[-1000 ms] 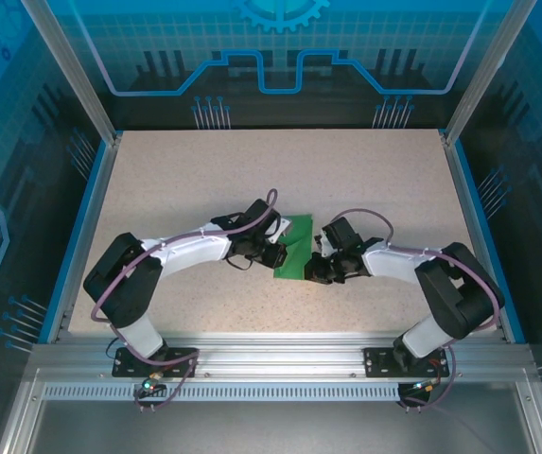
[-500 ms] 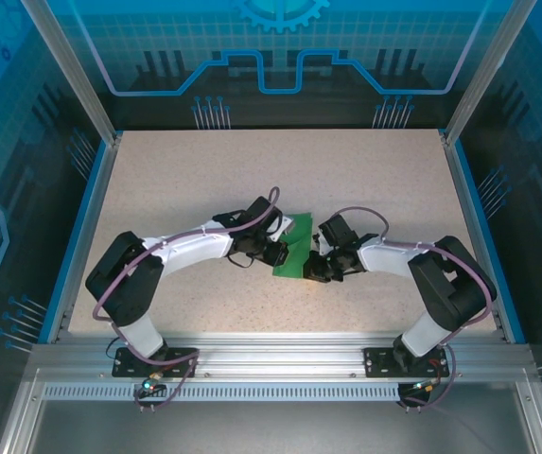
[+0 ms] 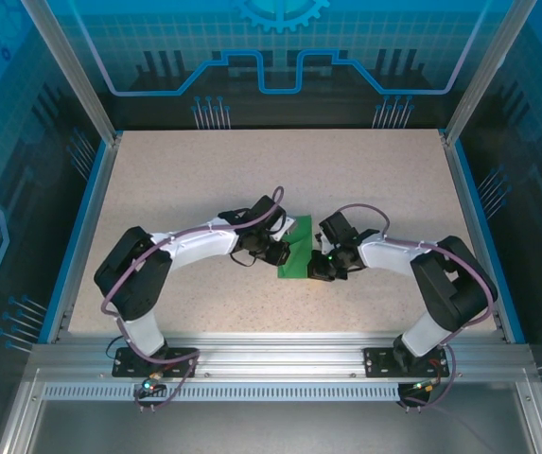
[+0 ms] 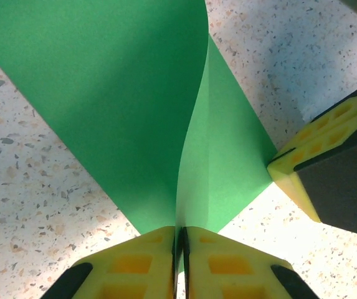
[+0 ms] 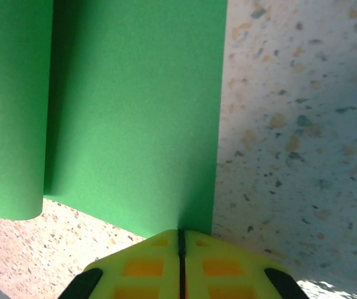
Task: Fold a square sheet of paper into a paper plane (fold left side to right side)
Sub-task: Fold the triangle a second time at the center of the table.
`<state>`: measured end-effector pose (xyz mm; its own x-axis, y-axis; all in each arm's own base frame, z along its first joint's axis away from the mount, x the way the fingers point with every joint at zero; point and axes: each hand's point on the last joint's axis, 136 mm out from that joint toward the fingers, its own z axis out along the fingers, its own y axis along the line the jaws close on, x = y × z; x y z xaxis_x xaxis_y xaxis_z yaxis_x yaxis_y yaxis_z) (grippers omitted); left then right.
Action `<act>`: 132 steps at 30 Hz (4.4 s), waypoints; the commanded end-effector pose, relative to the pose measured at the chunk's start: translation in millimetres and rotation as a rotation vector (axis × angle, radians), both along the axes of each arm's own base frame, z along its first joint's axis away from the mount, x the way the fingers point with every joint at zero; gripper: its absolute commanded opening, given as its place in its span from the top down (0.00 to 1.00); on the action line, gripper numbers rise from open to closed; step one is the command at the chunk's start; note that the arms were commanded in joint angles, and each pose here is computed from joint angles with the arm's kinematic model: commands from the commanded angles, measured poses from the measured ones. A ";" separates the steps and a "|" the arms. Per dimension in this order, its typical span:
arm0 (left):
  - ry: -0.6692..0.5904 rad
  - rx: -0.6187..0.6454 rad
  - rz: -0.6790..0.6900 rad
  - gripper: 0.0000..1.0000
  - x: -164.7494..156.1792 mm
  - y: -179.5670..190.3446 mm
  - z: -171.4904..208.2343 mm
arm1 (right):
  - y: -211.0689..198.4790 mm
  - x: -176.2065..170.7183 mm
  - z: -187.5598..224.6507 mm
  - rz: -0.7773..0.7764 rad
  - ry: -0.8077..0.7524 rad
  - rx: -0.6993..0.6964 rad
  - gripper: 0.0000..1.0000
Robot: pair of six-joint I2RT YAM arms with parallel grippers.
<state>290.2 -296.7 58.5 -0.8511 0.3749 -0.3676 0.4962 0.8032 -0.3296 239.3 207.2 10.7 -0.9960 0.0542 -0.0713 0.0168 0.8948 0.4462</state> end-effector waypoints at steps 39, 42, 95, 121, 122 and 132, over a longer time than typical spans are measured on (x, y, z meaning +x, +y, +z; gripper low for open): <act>0.049 0.091 0.026 0.87 31.2 7.2 -36.7 | -24.0 -16.3 -16.3 -0.011 0.072 -0.102 0.92; 0.043 0.097 0.028 0.87 32.1 8.2 -36.1 | -24.1 -16.4 -16.5 -0.012 0.074 -0.103 0.92; 0.125 0.118 -0.007 0.85 9.5 7.8 -65.4 | 46.9 80.8 46.4 -0.083 -0.202 0.358 0.94; 0.135 0.131 -0.027 0.85 7.6 3.0 -68.8 | 40.4 70.2 2.1 -0.062 -0.112 0.221 0.94; 0.135 0.132 -0.028 0.85 7.7 3.0 -68.6 | 39.8 69.7 1.6 -0.061 -0.111 0.218 0.94; 0.132 0.135 -0.030 0.83 8.2 2.8 -67.1 | 26.8 60.9 -11.5 -0.068 -0.094 0.153 0.94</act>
